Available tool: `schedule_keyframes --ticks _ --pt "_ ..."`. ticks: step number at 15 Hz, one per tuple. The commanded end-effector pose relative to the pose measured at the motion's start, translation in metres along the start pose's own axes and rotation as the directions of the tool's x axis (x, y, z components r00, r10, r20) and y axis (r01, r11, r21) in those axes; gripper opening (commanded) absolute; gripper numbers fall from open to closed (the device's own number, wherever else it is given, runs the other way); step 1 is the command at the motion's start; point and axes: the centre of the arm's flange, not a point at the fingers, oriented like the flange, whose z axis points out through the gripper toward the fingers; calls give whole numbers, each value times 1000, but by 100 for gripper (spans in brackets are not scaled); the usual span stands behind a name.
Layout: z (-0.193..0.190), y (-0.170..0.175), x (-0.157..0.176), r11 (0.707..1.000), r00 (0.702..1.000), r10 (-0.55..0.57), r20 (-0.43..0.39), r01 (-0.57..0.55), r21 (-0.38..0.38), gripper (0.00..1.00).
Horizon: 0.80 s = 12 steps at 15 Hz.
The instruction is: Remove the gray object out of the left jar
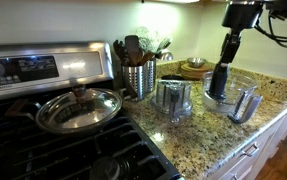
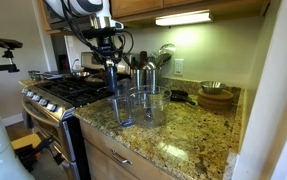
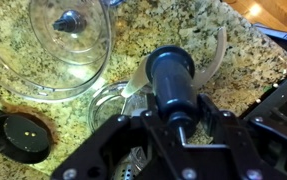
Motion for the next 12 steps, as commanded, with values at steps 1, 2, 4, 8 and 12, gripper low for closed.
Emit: schedule_keyframes --ticks 1,2,4,8,12 --pt "22 -19 -11 999 999 32 -26 -32 -14 19" --pt "30 -20 -12 999 999 41 -29 -41 -11 19" --pt "43 -20 -14 998 997 57 -42 -58 -10 19" --pt "69 -15 -15 997 995 80 -64 -81 -7 19" --pt "95 -6 -13 995 994 101 -49 -101 7 19"
